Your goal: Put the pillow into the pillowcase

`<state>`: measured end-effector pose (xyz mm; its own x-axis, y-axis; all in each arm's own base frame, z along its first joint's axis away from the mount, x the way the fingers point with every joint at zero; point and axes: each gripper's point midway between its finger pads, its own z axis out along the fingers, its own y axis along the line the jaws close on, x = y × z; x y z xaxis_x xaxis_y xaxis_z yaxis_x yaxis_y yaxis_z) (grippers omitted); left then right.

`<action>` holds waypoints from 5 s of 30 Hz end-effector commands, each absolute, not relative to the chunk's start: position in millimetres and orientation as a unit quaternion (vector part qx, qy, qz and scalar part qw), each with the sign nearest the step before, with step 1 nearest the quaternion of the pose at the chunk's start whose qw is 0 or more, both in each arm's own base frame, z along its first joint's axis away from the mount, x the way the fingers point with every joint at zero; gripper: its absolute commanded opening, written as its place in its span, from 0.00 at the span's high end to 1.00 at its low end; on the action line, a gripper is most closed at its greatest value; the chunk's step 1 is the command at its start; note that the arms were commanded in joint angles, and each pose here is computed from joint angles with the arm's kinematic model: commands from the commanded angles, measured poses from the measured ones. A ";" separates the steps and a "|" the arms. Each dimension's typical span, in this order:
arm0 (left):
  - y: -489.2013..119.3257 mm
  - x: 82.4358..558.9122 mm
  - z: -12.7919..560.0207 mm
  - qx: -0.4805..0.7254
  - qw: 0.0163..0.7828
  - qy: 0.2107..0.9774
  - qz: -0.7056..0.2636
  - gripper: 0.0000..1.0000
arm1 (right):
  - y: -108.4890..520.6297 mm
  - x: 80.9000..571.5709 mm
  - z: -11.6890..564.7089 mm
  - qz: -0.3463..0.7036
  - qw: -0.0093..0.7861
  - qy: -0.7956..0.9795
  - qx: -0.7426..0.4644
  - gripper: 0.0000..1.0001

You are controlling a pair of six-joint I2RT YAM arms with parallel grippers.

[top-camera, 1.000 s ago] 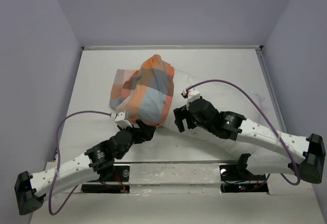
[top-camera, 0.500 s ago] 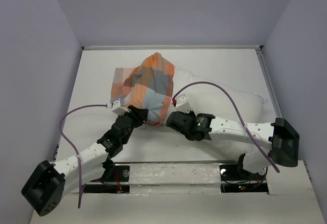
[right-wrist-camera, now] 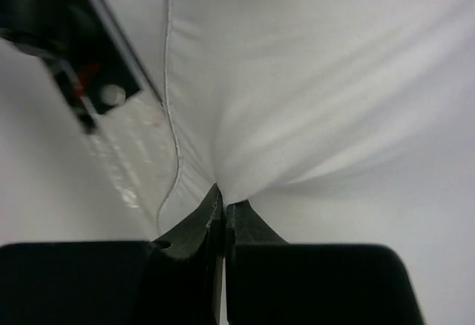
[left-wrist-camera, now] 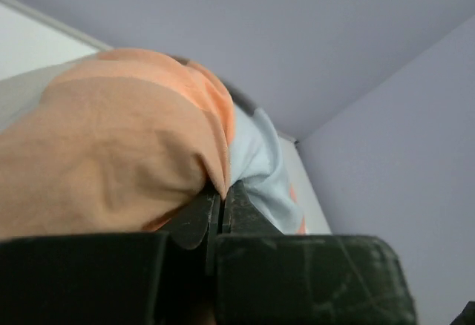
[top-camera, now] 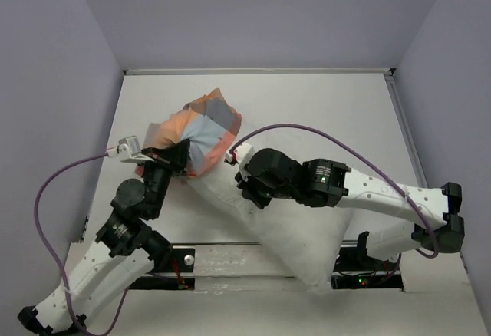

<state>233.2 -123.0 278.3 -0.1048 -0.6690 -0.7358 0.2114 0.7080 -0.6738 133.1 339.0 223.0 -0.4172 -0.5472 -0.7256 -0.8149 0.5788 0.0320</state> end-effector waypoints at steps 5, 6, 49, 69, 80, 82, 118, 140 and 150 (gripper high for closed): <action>-147.0 226.1 436.0 -0.059 0.681 0.637 -0.358 0.74 | 387.7 109.9 402.9 0.531 0.355 0.654 -0.406 1.00; -154.6 234.4 433.0 -0.052 0.673 0.651 -0.349 0.57 | 382.3 125.7 399.6 0.543 0.351 0.660 -0.384 1.00; -121.7 362.1 207.3 -0.007 0.511 0.859 0.013 0.13 | 242.4 276.5 192.9 0.207 0.449 0.857 -0.145 0.53; -90.4 388.9 182.6 -0.046 0.493 0.868 0.040 0.50 | 202.7 276.1 196.0 0.196 0.464 0.858 -0.103 0.89; -84.6 391.9 177.7 -0.043 0.489 0.869 0.057 0.33 | 247.8 243.7 224.1 0.305 0.437 0.827 -0.182 0.50; -84.7 395.0 171.9 -0.041 0.481 0.874 0.056 0.43 | 251.4 241.4 224.4 0.309 0.434 0.825 -0.187 0.49; -258.3 258.8 272.5 0.113 0.451 0.775 -0.429 1.00 | 342.0 331.6 247.8 0.305 0.522 0.789 -0.111 1.00; -335.2 159.9 320.4 0.158 0.334 0.688 -0.624 0.82 | 238.4 351.0 255.2 0.264 0.585 0.766 -0.008 1.00; -202.3 241.4 267.8 -0.035 0.518 0.803 -0.293 0.01 | 200.2 345.6 260.7 0.230 0.587 0.776 -0.004 1.00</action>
<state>209.0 -291.5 251.0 -0.6711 -0.2209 -0.7077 0.4940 0.5785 -0.6491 332.9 203.0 234.3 -0.3879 0.2125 -0.8968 -0.2717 0.9034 0.3316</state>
